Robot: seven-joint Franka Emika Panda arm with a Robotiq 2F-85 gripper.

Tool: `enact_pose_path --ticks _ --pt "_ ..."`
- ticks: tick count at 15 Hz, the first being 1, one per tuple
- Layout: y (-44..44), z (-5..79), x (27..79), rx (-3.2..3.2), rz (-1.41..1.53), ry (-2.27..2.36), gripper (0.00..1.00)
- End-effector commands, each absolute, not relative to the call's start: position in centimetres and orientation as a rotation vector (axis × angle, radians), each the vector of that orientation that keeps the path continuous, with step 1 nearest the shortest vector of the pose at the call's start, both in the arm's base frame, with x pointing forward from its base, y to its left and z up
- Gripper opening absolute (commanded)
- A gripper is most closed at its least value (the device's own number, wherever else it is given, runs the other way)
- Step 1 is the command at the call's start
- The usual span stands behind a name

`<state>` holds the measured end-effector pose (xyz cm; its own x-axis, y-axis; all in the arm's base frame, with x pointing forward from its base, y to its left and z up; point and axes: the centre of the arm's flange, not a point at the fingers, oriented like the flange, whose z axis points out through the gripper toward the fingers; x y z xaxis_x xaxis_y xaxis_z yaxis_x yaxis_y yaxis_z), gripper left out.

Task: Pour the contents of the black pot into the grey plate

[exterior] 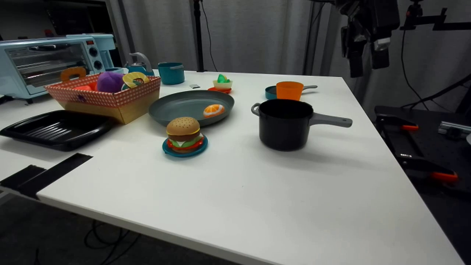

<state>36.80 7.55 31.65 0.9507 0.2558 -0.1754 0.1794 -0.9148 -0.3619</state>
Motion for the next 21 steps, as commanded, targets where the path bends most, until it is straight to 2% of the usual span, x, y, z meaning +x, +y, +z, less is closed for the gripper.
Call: enact_pose_path --ticks 1,4,8,21 --pt "8.6 29.2 37.2 -2.806 0.123 -0.378 1.0" --pt "7.5 26.9 38.1 -2.951 0.017 -0.492 1.0" --pt "7.1 24.9 36.5 -3.052 0.016 -0.58 1.0" --pt "11.0 27.2 34.9 -3.106 0.012 -0.522 1.0"
